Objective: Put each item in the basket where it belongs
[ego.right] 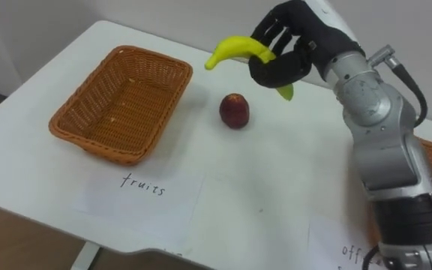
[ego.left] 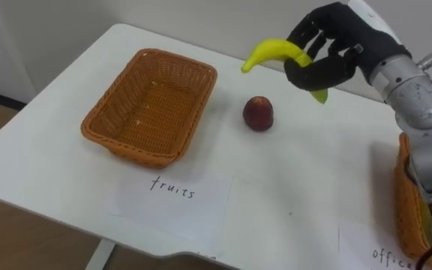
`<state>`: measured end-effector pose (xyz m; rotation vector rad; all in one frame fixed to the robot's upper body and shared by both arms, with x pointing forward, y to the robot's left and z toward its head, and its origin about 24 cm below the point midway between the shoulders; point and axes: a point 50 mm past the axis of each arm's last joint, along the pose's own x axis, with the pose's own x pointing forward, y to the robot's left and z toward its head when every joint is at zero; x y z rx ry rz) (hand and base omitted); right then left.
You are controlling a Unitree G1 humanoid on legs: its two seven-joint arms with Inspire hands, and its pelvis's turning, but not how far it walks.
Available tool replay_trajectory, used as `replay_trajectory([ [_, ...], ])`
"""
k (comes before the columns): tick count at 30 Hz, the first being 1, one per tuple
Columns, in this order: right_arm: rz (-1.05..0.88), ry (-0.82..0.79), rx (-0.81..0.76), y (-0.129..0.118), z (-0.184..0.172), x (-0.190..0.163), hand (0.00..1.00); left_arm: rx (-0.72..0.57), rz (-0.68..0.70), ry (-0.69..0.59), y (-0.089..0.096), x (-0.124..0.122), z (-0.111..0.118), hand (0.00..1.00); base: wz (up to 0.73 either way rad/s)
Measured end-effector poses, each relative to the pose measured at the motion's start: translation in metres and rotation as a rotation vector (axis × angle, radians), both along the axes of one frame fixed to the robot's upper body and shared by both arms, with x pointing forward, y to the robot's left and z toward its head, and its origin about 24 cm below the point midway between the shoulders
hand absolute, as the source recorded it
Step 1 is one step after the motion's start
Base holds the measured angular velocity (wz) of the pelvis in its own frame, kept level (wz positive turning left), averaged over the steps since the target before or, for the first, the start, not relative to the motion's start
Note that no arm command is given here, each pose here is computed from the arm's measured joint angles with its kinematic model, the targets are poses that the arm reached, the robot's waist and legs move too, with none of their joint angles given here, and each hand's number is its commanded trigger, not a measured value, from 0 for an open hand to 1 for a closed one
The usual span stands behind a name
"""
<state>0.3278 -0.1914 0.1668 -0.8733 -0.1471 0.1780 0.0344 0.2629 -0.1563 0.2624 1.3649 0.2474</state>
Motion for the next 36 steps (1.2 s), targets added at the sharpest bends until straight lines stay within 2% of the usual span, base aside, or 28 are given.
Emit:
replay_trajectory([
  [5,0.049,-0.019,-0.029,0.015,0.006,0.003,1.0,0.008,-0.009,0.008,0.002,0.0,0.001,0.0,0.07],
  [11,0.062,-0.024,-0.029,0.019,0.008,0.004,1.0,0.009,-0.008,0.012,0.002,0.0,0.001,0.0,0.16],
  [17,0.094,0.002,-0.008,0.034,0.0,0.004,1.0,0.014,-0.022,0.037,0.003,-0.003,0.001,0.0,0.02],
  [27,0.097,0.015,0.021,0.038,-0.004,0.005,1.0,0.011,-0.046,0.045,0.0,-0.005,0.0,0.0,0.04],
  [36,0.146,0.06,0.047,0.051,-0.015,0.005,1.0,0.027,-0.045,0.04,0.001,-0.005,0.001,0.0,0.03],
])
